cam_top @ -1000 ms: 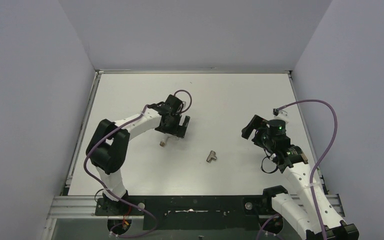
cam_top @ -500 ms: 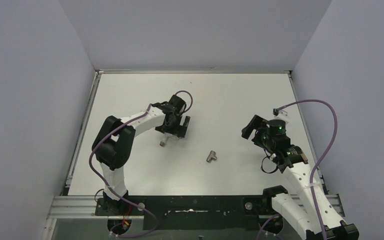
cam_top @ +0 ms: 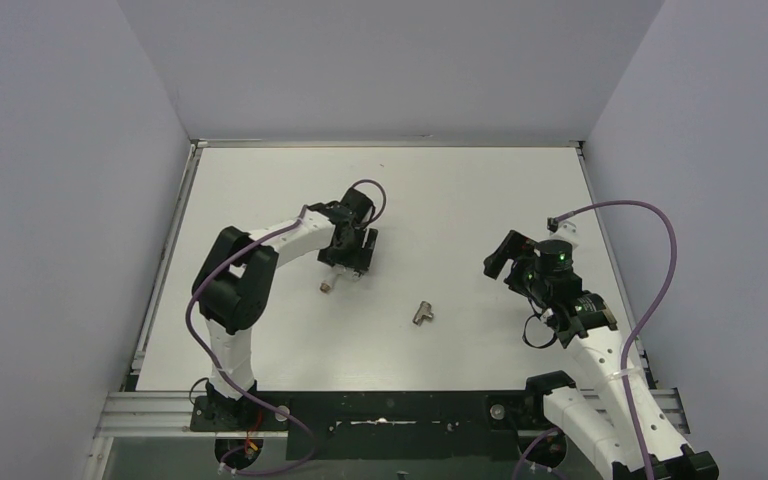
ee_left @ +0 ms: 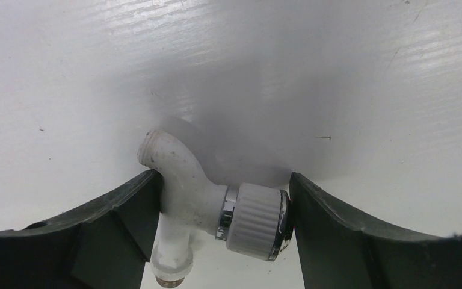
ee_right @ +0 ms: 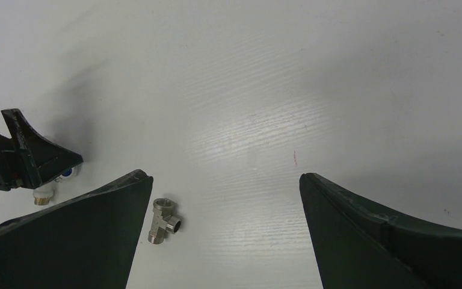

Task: Install the water faucets
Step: Pick up the water faucet from the center of the board.

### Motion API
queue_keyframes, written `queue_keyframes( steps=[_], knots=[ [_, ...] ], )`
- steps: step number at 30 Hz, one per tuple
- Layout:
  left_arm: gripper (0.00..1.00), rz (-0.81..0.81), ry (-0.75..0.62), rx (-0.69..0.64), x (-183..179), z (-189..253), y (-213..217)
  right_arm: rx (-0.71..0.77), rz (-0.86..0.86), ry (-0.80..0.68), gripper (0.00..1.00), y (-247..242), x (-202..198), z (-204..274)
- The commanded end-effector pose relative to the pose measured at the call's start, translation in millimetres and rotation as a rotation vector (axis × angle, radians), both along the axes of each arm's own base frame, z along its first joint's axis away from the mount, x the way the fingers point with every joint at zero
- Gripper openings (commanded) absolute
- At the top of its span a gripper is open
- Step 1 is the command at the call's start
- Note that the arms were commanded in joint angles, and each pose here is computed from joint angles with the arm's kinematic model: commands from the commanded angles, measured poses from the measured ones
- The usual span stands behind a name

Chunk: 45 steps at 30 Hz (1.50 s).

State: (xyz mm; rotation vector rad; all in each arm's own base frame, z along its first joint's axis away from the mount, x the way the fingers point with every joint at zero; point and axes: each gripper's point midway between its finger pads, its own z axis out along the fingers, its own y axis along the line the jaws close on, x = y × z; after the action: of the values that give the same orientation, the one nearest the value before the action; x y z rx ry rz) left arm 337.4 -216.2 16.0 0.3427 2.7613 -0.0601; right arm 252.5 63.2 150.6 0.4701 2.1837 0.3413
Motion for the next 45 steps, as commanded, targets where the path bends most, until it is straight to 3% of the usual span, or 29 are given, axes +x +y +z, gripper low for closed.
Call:
queue_keyframes(
  steps=[1,4,9,17,25,31,40,45],
  knots=[
    [0.62,0.015,-0.028,-0.058,7,17,-3,0.007,-0.011,-0.035,1.00,0,4,7],
    [0.50,0.030,-0.034,-0.078,9,23,-1,0.012,-0.008,-0.037,1.00,1,5,8],
    [0.40,0.088,-0.092,-0.209,27,60,-2,0.022,-0.004,-0.062,1.00,3,7,13],
    [0.19,0.214,-0.319,-0.692,63,193,0,0.087,0.102,-0.270,1.00,22,16,62],
    [0.06,0.344,-0.469,-1.086,54,310,-4,0.130,0.241,-0.535,1.00,63,34,136],
    [0.05,0.418,-0.507,-1.248,39,354,-1,0.072,0.391,-0.723,1.00,127,38,191],
    [0.01,0.503,-0.533,-1.455,8,400,1,-0.127,0.588,-1.147,0.97,220,0,245],
    [0.01,0.488,-0.502,-1.535,-7,413,-3,-0.169,0.657,-1.237,0.95,249,-5,258]
  ],
)
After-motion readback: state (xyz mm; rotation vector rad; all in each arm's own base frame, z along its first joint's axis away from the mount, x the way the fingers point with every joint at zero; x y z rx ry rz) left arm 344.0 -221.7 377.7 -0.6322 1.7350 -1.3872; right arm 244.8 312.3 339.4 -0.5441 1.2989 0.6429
